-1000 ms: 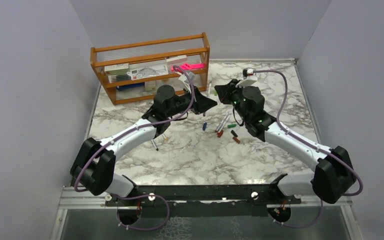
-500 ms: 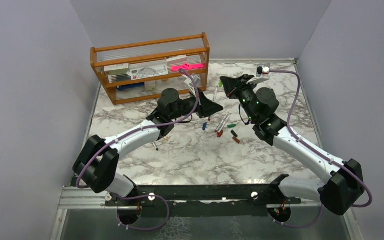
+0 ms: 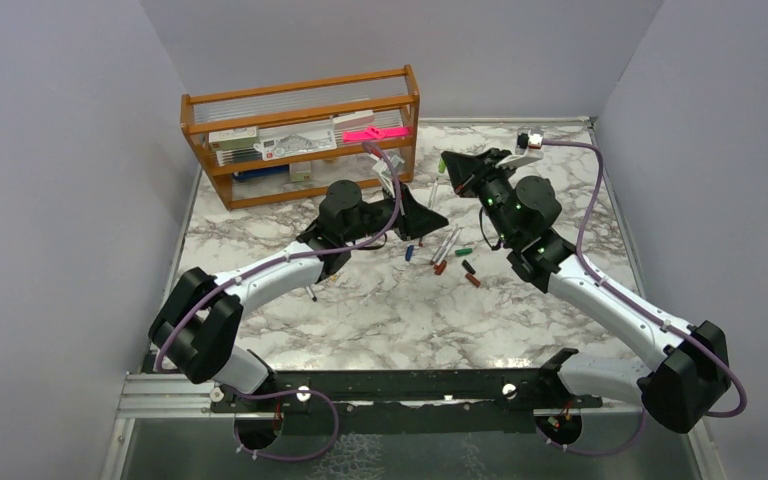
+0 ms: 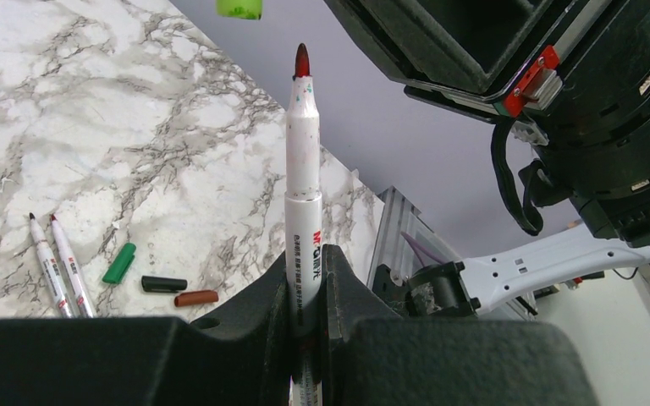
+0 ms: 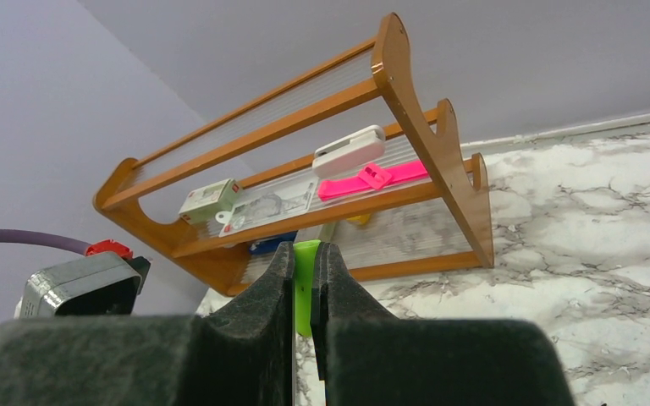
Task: Insert the pens into the pen caps
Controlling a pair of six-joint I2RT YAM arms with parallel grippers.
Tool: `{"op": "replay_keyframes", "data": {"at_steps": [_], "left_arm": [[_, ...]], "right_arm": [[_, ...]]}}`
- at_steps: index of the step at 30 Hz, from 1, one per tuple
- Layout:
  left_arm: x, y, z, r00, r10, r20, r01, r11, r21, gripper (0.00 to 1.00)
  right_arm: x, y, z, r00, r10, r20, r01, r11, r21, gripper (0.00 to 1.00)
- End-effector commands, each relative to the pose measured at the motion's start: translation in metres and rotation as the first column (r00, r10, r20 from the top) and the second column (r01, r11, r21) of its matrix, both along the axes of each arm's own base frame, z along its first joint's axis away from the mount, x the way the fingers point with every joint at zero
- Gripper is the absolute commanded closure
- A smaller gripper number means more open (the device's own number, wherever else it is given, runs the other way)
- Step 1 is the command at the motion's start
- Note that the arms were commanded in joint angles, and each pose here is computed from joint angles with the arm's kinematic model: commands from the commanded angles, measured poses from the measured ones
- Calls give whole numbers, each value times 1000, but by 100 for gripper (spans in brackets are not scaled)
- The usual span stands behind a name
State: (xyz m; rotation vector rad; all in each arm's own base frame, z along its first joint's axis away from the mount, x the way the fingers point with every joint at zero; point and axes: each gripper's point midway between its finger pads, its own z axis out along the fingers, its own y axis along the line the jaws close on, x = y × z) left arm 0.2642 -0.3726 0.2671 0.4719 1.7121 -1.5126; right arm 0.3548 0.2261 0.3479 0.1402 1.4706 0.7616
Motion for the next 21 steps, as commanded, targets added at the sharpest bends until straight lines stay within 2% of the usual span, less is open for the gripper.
{"op": "replay_keyframes", "data": {"at_steps": [1,21], "left_arm": [[-5,-2,0,1000,-22,12,22,1000,-17,100],[-4,-4,-5,1000,-14,19,14,1000,-13,100]], "right_arm": [[-7,-2,18,999,18,41,-20,999,39,99],[-17,7,2,996,89,15,-89,995,44,99]]}}
